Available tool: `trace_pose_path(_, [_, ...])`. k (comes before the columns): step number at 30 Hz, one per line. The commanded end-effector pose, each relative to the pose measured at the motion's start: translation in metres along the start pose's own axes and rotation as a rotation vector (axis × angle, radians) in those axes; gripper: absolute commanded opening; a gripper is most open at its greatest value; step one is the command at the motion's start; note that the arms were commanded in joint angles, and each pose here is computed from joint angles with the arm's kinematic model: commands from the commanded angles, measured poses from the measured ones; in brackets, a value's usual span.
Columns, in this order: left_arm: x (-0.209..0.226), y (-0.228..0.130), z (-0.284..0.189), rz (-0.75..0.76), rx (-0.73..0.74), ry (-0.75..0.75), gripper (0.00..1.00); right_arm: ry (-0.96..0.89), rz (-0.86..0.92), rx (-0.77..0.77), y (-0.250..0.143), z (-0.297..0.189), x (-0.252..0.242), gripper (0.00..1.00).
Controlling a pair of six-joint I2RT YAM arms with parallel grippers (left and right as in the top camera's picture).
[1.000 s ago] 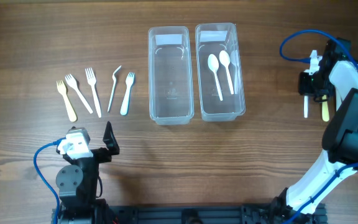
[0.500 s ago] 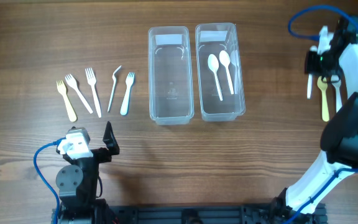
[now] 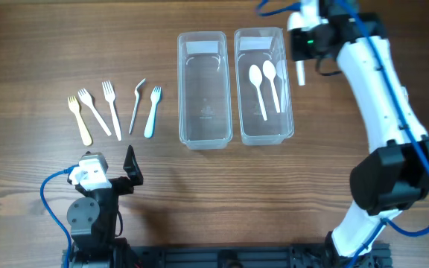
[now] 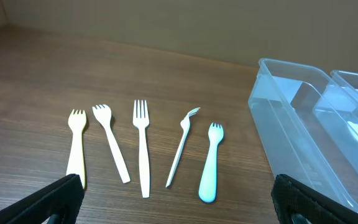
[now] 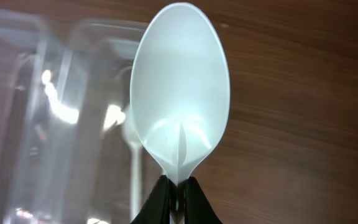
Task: Pack container
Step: 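Drop the white spoon into the right container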
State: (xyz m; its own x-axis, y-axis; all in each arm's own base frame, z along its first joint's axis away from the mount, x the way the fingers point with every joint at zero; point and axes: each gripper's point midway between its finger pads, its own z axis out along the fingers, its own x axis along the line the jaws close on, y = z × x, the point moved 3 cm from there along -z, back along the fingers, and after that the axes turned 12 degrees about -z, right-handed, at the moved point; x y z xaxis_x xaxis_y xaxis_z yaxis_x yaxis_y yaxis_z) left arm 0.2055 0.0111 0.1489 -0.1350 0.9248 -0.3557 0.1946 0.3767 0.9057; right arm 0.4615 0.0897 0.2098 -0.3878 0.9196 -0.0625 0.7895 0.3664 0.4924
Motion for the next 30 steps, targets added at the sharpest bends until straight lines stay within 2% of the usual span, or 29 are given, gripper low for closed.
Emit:
trace_pose_path(1, [-0.002,-0.002,0.000,0.020,0.001,-0.018,1.00,0.033,0.035,-0.046,0.015,-0.006,0.026,0.04])
trace_pose_path(7, [-0.002,-0.002,0.000,0.020,0.001,-0.018,1.00,0.063,0.036,-0.031,0.004,0.021,0.053,0.04])
trace_pose_path(10, [-0.002,-0.002,0.000,0.020,0.001,-0.018,1.00,0.067,0.053,-0.003,-0.011,0.038,0.055,0.10])
trace_pose_path(11, [-0.002,-0.002,0.000,0.020,0.001,-0.018,1.00,0.067,0.053,0.002,-0.015,0.043,0.056,0.17])
trace_pose_path(12, [-0.002,-0.002,0.000,0.020,0.001,-0.018,1.00,0.068,0.051,0.007,-0.017,0.045,0.056,0.34])
trace_pose_path(13, [-0.002,-0.002,0.000,0.020,0.001,-0.018,1.00,0.068,0.051,0.008,-0.018,0.045,0.056,0.45])
trace_pose_path(16, [-0.002,-0.002,0.000,0.020,0.001,-0.018,1.00,0.061,0.002,-0.003,-0.014,0.039,0.053,0.59])
trace_pose_path(18, [-0.002,-0.002,0.000,0.020,0.001,-0.018,1.00,0.009,0.012,0.009,-0.015,0.029,0.041,0.59])
trace_pose_path(22, [-0.002,-0.002,0.000,0.020,0.001,-0.018,1.00,-0.255,0.048,0.080,-0.035,-0.013,-0.026,0.59])
trace_pose_path(24, [-0.002,-0.002,0.000,0.020,0.001,-0.018,1.00,-0.319,0.082,0.117,-0.050,-0.031,-0.056,0.59])
trace_pose_path(27, [-0.002,-0.002,0.000,0.020,0.001,-0.018,1.00,-0.366,0.173,0.173,-0.078,-0.047,-0.100,0.59])
trace_pose_path(30, [-0.002,-0.002,0.000,0.020,0.001,-0.018,1.00,-0.305,0.227,0.220,-0.114,-0.048,-0.144,0.59])
